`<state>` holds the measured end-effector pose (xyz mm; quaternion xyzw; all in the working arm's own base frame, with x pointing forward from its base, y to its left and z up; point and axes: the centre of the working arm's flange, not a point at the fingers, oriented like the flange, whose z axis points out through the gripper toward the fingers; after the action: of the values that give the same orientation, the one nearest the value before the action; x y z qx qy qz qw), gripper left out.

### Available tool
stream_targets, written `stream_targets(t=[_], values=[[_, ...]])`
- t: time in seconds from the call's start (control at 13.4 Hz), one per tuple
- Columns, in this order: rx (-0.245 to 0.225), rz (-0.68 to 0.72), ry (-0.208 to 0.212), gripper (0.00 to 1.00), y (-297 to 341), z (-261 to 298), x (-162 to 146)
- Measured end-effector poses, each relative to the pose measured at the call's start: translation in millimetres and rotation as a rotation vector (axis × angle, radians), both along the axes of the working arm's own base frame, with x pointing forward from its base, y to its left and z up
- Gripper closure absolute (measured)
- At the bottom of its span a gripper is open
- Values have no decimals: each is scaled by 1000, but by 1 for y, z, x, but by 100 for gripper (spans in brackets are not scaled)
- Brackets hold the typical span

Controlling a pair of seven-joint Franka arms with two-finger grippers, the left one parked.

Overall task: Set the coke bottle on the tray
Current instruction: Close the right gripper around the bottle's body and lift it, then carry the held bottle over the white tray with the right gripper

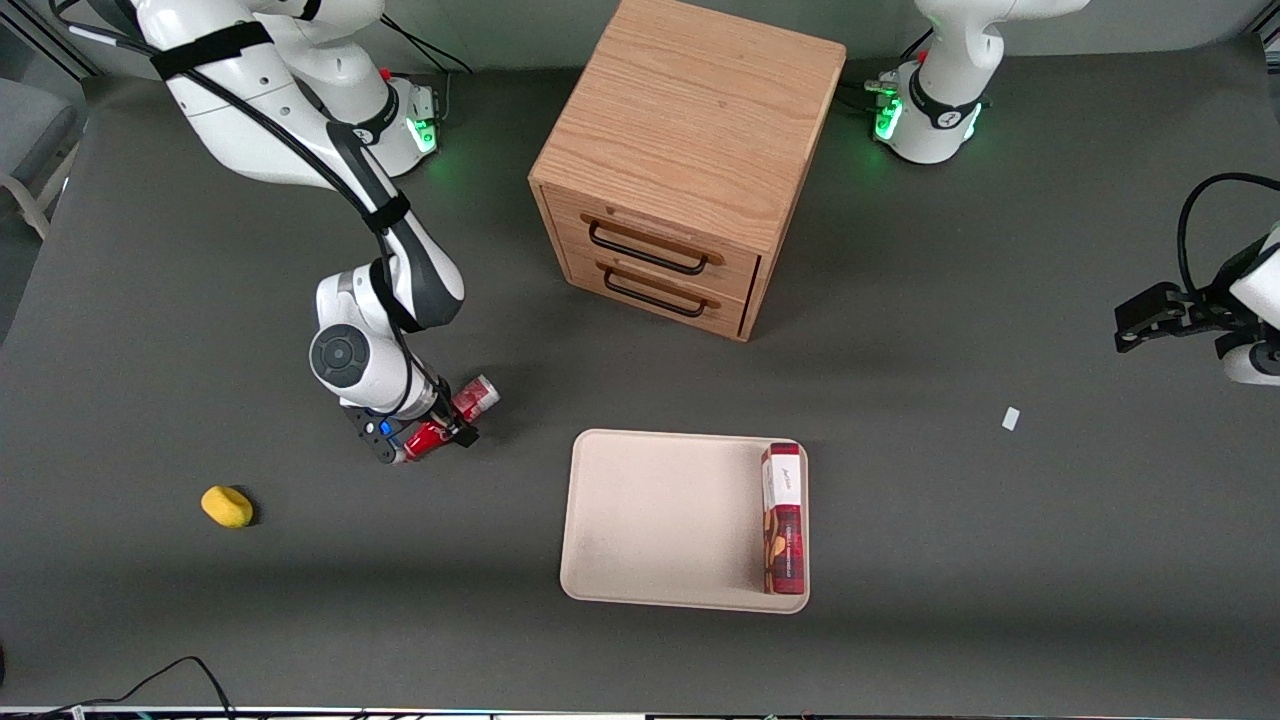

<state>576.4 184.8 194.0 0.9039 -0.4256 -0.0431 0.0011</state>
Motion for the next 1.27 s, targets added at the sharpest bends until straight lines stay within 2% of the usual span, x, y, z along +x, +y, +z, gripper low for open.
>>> stream_targets(t=[0.22,0.37,0.45,0.6,0.67,0.97,1.27], values=[[0,-1,-2,0,-1,-4,-1],[-1,-2,-3,6,-2,-8,-4],[-1,-2,-4,14,-2,-11,-6],[-1,-2,-3,41,-2,-12,-6],[-1,-2,-5,46,-2,-11,-6],[5,-1,-24,46,0,-5,-1],[22,84,-89,46,18,59,43]])
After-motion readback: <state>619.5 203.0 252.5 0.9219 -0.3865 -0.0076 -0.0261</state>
